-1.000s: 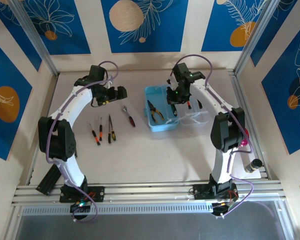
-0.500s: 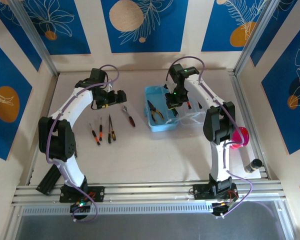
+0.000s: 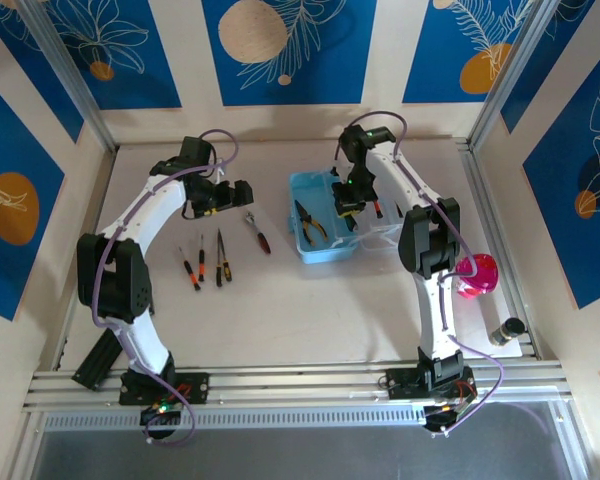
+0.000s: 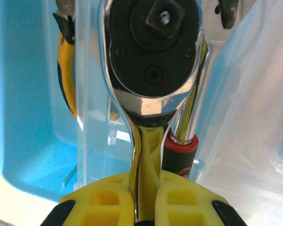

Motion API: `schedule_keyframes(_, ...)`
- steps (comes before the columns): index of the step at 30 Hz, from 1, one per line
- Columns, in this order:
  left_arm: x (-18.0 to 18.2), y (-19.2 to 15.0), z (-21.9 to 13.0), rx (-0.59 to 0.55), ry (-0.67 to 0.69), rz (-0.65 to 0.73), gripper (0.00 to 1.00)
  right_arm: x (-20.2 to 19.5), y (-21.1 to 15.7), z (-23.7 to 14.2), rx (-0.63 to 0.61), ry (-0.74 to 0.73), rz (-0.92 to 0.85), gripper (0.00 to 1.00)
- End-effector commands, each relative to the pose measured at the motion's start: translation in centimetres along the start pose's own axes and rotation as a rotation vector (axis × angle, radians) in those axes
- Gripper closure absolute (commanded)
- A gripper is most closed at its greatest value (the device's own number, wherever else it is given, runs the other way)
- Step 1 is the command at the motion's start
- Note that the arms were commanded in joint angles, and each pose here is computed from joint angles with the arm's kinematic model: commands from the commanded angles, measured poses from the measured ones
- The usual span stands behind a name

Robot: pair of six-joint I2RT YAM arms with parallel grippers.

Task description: Pack the tool kit

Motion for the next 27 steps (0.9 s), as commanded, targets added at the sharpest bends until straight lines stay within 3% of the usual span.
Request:
schedule_keyframes(1,0.0,0.4,-0.7,-0.024,-0.011,0.009,0.0,-1.1,0.2,-0.9,0.002,-0.029,0.065,1.0)
schedule_keyframes(8,0.0,0.5,-0.5,-0.025,-0.02,0.001,0.0,-1.7,0.9,-1.6,-0.031,-0.082,0.078,1.0)
schedule_keyframes(15,0.0,0.6,-0.3,-0.022,-0.03,-0.007,0.0,0.8,1.6,-2.4,-0.084,0.012,0.062,1.0)
schedule_keyframes(27,-0.1,0.6,0.0,-0.016,-0.041,-0.009,0.0,1.7,1.9,0.6,-0.102,0.049,0.135,1.0)
Point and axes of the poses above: each hand's point on the last joint's axis, 136 mm out from that joint toward the fingers, its own z axis out along the fingers, its own x axis along the line the jaws close on, y = z × x, the point moved 2 cm from there along -z, back along the fingers, and after that the axes turned 8 degrees about z, right-handed, at the moved point
